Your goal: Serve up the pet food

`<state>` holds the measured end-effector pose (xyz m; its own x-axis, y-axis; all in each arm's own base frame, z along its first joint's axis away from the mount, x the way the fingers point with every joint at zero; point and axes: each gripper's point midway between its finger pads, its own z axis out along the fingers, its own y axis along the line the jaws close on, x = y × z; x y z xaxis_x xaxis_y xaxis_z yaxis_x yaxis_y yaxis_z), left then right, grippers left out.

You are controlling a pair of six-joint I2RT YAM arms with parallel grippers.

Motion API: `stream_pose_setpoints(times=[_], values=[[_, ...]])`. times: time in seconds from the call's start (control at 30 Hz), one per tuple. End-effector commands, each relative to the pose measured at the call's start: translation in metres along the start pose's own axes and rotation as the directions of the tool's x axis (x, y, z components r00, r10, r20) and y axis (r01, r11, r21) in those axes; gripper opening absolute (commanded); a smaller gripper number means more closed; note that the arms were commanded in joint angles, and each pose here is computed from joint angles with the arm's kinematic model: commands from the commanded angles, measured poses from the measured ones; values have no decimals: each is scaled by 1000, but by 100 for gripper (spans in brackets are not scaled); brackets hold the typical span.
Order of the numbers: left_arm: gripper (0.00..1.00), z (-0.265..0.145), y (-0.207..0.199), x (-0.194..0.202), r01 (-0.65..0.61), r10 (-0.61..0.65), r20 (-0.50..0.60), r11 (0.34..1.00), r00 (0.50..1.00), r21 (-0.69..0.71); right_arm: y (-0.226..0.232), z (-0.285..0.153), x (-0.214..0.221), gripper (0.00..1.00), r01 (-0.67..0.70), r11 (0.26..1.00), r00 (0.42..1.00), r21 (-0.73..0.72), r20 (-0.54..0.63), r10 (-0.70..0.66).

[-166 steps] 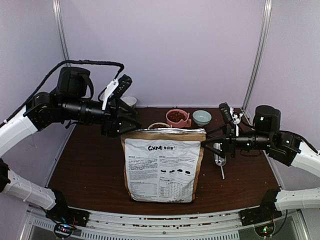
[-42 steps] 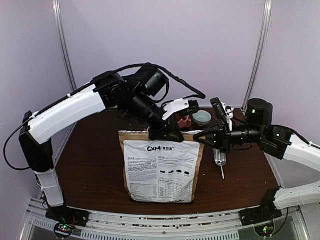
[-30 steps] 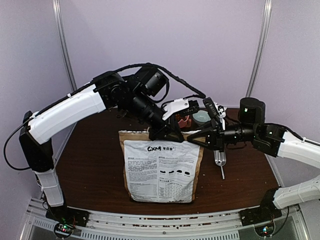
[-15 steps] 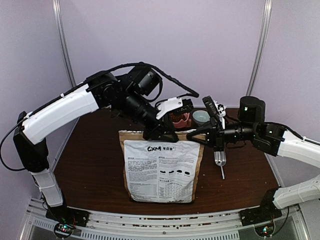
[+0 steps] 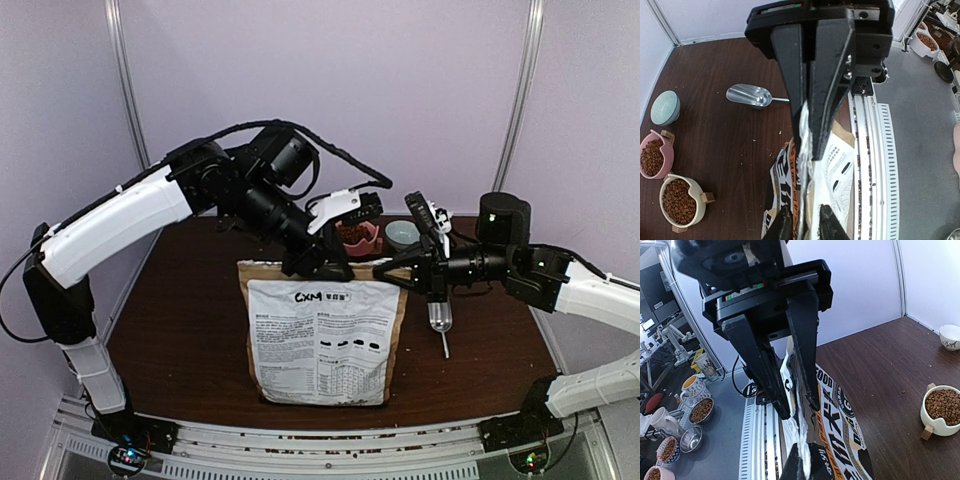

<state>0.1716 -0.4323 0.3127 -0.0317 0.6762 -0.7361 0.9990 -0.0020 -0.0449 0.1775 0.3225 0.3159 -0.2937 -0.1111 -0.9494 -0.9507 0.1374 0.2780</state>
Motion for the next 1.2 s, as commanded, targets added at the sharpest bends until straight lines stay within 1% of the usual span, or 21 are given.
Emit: stream_pose_setpoints(times=[0.0, 0.13, 0.2, 0.3, 0.33, 0.37, 0.47, 0.53, 0.57, 0.6, 0.67, 0.7, 0.73, 0.77, 0.83, 0.87, 1.03, 1.07, 1.1, 1.13, 1.17], values=[[24, 4, 2, -19, -16, 14, 57, 999, 998, 28, 11, -6, -25, 0, 50, 999, 997, -20, 66, -48], [23, 10, 1, -25, -29, 26, 64, 999, 998, 41, 11, -6, -25, 0, 50, 999, 996, -19, 68, -49], [22, 15, -1, -24, -32, 29, 59, 998, 998, 51, 11, -6, -25, 0, 48, 999, 997, -17, 68, -47], [10, 19, -2, -21, -30, 28, 44, 998, 999, 60, 11, -6, -26, 0, 51, 999, 996, -16, 70, -50], [4, 20, -2, -19, -29, 27, 38, 998, 999, 62, 11, -6, -25, 0, 51, 999, 996, -16, 69, -50], [0, 20, -3, -17, -31, 29, 33, 997, 999, 65, 11, -6, -26, 0, 52, 999, 996, -15, 70, -51], [0, 17, -3, -16, -37, 35, 30, 998, 999, 56, 10, -6, -25, 0, 54, 998, 996, -11, 69, -53], [0, 13, 1, -15, -38, 37, 25, 999, 999, 26, 10, -6, -26, 0, 58, 998, 996, -8, 69, -57], [2, 10, 3, -15, -39, 39, 24, 999, 999, 10, 10, -7, -25, 0, 58, 998, 996, -7, 69, -57], [9, 7, 4, -15, -40, 40, 25, 999, 999, -3, 10, -7, -25, 0, 59, 998, 996, -5, 68, -58], [18, 2, 7, -13, -36, 36, 23, 999, 999, -19, 10, -7, -25, 0, 59, 998, 996, -2, 68, -59], [20, 0, 8, -12, -32, 33, 22, 999, 999, -23, 10, -8, -25, 0, 59, 998, 996, -1, 66, -59], [20, -2, 9, -11, -32, 33, 20, 999, 999, -29, 9, -8, -25, 0, 60, 998, 996, 1, 66, -60], [16, -2, 10, -9, -32, 32, 17, 999, 999, -32, 9, -8, -24, 0, 60, 998, 996, 2, 64, -60], [3, -1, 9, -6, -28, 29, 9, 999, 1000, -25, 9, -7, -24, 0, 59, 998, 996, 2, 62, -59], [0, -1, 8, -5, -29, 30, 6, 999, 1000, -21, 8, -7, -24, 0, 61, 998, 996, 5, 63, -61], [0, -6, 12, -1, -28, 28, -8, 998, 1000, -47, 7, -7, -25, 0, 60, 998, 996, 9, 65, -60], [9, -7, 14, 0, -26, 26, -10, 998, 1000, -58, 7, -7, -25, 0, 61, 998, 996, 8, 65, -62], [15, -9, 15, 1, -24, 24, -10, 998, 1000, -64, 7, -7, -26, 0, 62, 998, 996, 9, 66, -62], [18, -11, 16, 1, -24, 23, -9, 997, 1000, -68, 7, -8, -26, 0, 63, 998, 996, 11, 67, -63], [17, -12, 16, 3, -23, 22, -10, 997, 1000, -70, 7, -8, -26, 0, 63, 998, 996, 12, 67, -63]])
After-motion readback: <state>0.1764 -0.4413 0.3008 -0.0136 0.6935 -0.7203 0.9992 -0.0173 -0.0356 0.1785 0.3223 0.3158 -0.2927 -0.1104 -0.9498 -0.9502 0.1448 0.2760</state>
